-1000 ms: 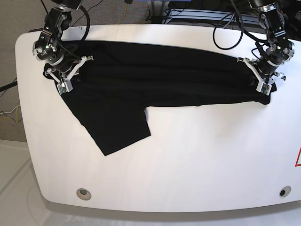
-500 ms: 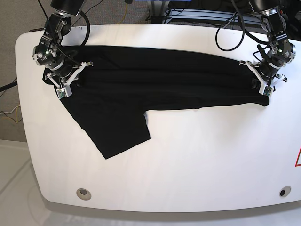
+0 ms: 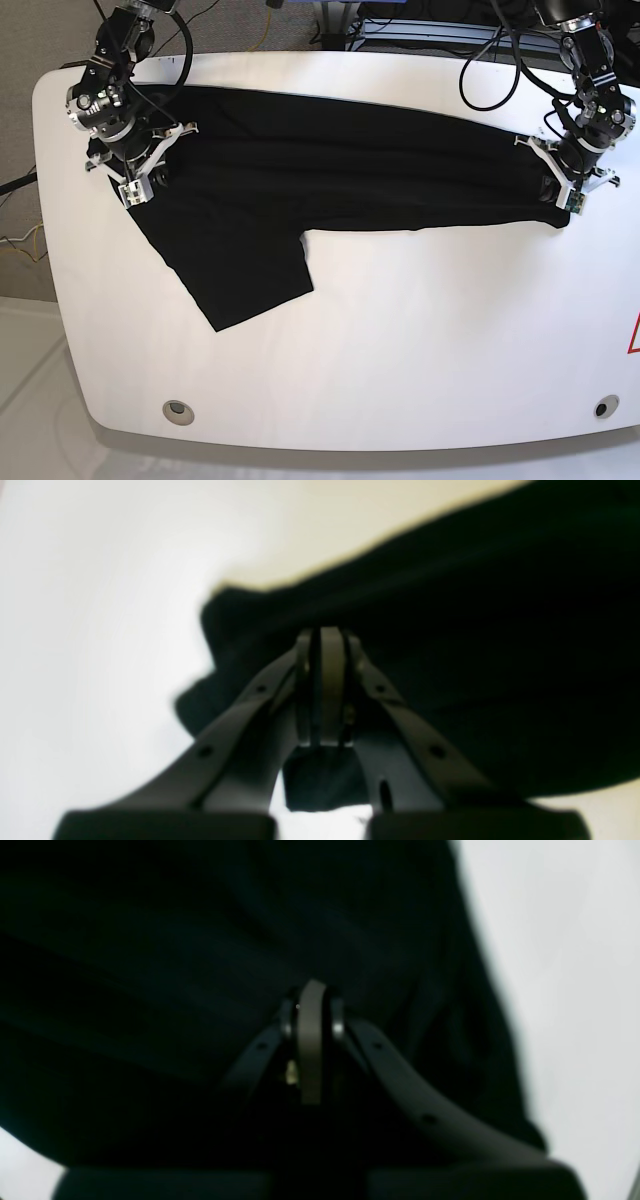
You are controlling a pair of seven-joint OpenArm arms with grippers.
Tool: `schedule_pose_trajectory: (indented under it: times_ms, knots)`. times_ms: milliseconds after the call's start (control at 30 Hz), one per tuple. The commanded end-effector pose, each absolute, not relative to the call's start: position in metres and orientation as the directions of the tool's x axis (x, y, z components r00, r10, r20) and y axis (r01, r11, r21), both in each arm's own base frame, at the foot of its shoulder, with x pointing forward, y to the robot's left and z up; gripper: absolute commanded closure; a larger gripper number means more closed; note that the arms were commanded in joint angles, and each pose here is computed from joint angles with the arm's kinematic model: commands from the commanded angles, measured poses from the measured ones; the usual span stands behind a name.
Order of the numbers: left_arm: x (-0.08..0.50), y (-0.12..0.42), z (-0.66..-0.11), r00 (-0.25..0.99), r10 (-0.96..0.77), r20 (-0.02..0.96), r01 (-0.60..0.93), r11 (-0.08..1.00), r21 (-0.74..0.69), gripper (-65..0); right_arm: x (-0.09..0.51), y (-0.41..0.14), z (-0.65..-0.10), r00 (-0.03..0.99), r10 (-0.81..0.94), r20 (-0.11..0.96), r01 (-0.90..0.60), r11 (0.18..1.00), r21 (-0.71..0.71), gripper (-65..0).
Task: Fold the T-shirt properly
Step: 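Lift the strip ends slightly with both grippers and shift them inward, then move the right gripper along the shirt toward the hanging sleeve and grasp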
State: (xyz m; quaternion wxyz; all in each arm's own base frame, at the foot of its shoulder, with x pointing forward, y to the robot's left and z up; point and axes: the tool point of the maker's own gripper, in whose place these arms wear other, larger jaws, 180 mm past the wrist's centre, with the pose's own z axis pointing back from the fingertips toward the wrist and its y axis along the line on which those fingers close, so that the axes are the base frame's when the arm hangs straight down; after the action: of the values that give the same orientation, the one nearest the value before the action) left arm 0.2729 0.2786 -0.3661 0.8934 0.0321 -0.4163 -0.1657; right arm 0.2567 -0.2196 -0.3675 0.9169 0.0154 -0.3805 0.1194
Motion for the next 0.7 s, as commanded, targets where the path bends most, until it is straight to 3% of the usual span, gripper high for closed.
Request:
schedule_pose_trajectory:
  times_ms: [0,567,667]
  knots:
    - [0.279,0.278,-0.346,0.545,-0.346,0.764,0.274,0.934,0.228,0.0,0.264,-0.222,-0.349,0.639,0.231,0.734,-0.232,0.967,-0.102,0.0]
    - [0.286,0.286,-0.306,0.467,-0.378,0.799,0.231,0.925,0.303,0.0,0.292,-0.206,-0.318,0.536,0.159,0.829,-0.253,0.967,-0.022,0.0]
    - [0.292,0.289,-0.3,0.453,-0.378,0.807,0.22,0.925,0.31,-2.1,0.304,-0.207,-0.312,0.517,0.15,0.843,-0.25,0.968,-0.019,-6.2]
